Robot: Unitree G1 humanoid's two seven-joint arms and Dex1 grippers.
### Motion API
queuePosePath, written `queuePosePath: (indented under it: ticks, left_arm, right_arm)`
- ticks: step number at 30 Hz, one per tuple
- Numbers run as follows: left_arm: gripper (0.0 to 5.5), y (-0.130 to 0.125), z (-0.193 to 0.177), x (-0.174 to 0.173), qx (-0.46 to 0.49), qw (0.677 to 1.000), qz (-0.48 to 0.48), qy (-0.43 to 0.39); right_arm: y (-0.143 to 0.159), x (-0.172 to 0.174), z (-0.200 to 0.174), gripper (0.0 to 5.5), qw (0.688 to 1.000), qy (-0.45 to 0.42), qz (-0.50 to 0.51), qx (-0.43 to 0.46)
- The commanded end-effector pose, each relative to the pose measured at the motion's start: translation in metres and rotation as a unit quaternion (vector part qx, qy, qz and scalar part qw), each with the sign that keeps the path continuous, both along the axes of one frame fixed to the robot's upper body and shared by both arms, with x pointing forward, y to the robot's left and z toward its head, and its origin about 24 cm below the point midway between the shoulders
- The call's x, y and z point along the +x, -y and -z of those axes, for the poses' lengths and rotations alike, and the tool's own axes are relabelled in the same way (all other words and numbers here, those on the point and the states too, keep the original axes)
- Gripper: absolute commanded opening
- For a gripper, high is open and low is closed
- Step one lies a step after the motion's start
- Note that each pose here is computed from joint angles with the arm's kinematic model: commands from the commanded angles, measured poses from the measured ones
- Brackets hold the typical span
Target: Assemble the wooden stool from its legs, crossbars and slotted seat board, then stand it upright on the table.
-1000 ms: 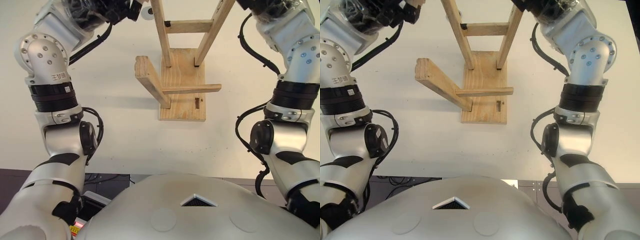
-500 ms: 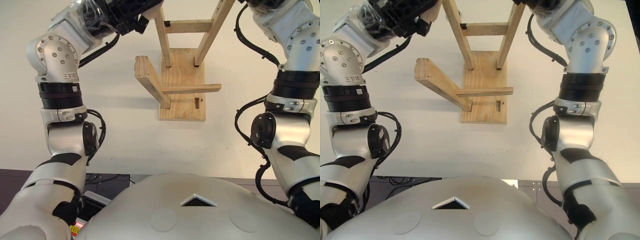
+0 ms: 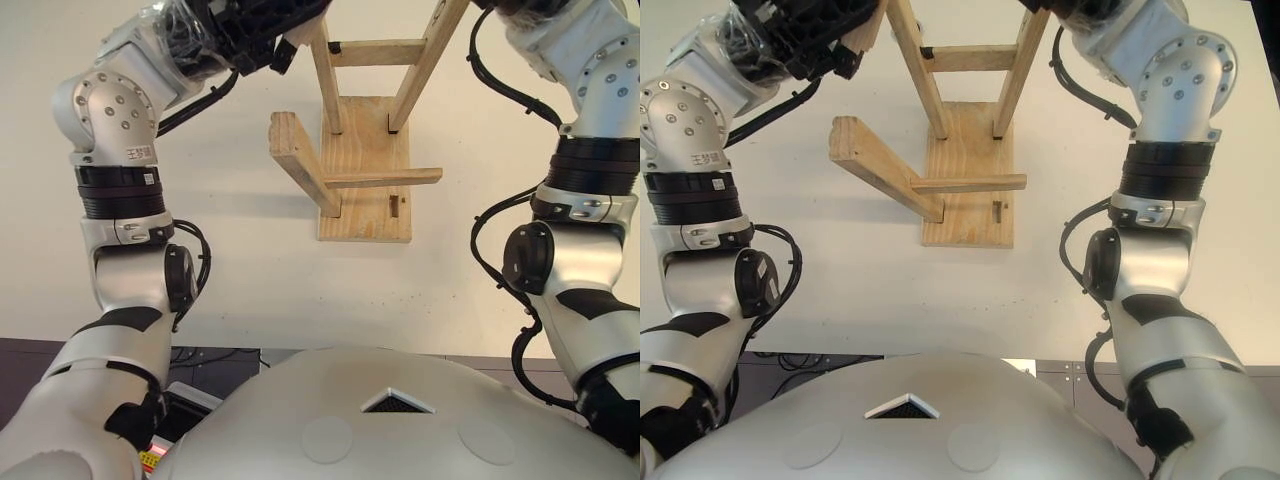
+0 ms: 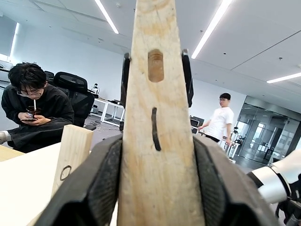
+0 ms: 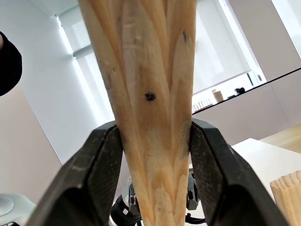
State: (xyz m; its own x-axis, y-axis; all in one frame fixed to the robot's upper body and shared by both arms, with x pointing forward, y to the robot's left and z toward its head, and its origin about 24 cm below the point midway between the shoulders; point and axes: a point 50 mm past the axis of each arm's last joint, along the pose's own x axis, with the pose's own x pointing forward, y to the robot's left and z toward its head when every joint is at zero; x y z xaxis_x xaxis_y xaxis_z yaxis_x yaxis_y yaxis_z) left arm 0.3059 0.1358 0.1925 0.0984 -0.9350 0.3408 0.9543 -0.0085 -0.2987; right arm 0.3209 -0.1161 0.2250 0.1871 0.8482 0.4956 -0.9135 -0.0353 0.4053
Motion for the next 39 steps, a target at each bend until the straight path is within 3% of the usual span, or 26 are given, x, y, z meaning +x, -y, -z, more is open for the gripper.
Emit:
queuePosePath:
  ticks: [1,8,14,20,27,34,39]
  left_arm:
    - [2.94,-0.006,0.010,-0.001,0.032,0.999,-0.013,-0.012]
    - [3.90,-0.038,0.053,-0.008,0.071,0.993,-0.070,-0.060]
    - [3.90,-0.042,0.078,-0.022,0.075,0.988,-0.110,-0.084]
    - [3.90,-0.046,0.089,-0.028,0.085,0.982,-0.135,-0.104]
    - [3.90,-0.044,0.094,-0.031,0.079,0.979,-0.150,-0.112]
    - [3.90,-0.047,0.094,-0.026,0.081,0.974,-0.178,-0.112]
    - [3.90,-0.047,0.099,-0.026,0.090,0.972,-0.186,-0.113]
  right_arm:
    - [-0.001,0.000,0.001,2.05,1.000,0.008,0.011,-0.008]
    - [0.045,-0.008,0.043,2.05,0.992,-0.012,0.094,-0.078]
    - [0.072,-0.026,0.088,2.05,0.976,-0.031,0.138,-0.166]
    - [0.092,-0.046,0.104,2.05,0.966,-0.043,0.143,-0.211]
    - [0.094,-0.064,0.109,2.05,0.964,-0.055,0.122,-0.230]
    - [0.088,-0.069,0.144,2.02,0.946,-0.057,0.129,-0.292]
    - [0.106,-0.073,0.159,2.02,0.931,-0.057,0.141,-0.332]
